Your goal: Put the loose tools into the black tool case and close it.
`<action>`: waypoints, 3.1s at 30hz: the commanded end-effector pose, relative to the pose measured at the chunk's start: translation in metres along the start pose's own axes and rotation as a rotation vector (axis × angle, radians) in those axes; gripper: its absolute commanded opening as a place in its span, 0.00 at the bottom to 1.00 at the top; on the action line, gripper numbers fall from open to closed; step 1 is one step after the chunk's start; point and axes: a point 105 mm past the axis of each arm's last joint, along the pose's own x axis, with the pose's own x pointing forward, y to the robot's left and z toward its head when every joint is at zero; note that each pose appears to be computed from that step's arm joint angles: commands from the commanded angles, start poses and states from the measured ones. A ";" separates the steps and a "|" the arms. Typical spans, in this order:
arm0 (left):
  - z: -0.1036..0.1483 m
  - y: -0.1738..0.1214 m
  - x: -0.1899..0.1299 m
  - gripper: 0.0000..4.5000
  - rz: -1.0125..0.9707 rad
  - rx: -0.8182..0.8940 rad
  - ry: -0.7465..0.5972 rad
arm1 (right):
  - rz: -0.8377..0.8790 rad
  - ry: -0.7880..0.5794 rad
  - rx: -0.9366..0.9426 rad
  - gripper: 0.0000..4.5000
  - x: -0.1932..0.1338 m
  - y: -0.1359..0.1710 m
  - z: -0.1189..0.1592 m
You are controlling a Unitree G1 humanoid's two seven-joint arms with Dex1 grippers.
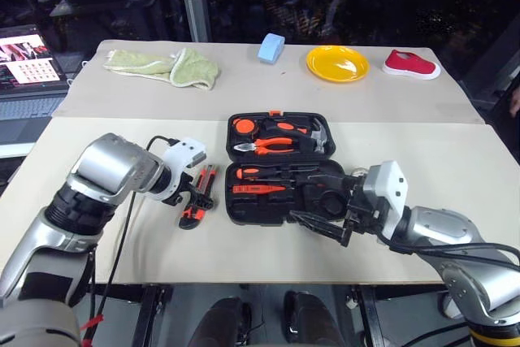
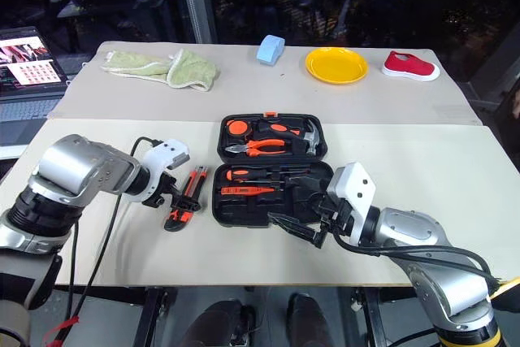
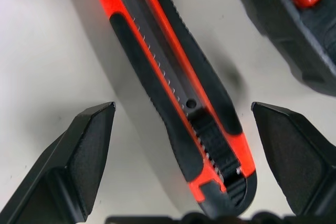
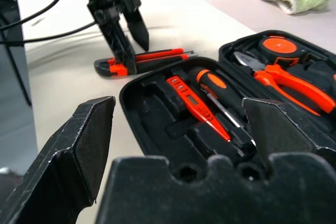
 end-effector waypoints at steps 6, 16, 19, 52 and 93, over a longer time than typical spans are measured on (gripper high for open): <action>-0.023 -0.002 0.013 0.50 -0.022 -0.009 0.092 | -0.021 -0.051 -0.057 1.00 -0.001 -0.004 0.016; -0.030 0.054 -0.003 0.37 0.159 -0.041 0.011 | 0.001 -0.037 -0.058 1.00 -0.005 -0.008 0.018; -0.018 0.081 -0.020 0.37 0.236 0.001 -0.059 | 0.014 -0.023 -0.056 1.00 -0.008 -0.008 0.017; 0.071 -0.096 0.014 0.37 -0.498 1.010 -0.126 | -0.079 0.074 0.021 1.00 -0.038 0.008 0.004; 0.077 -0.087 -0.005 0.51 -0.598 0.829 -0.407 | -0.108 0.077 0.005 1.00 -0.035 -0.003 0.001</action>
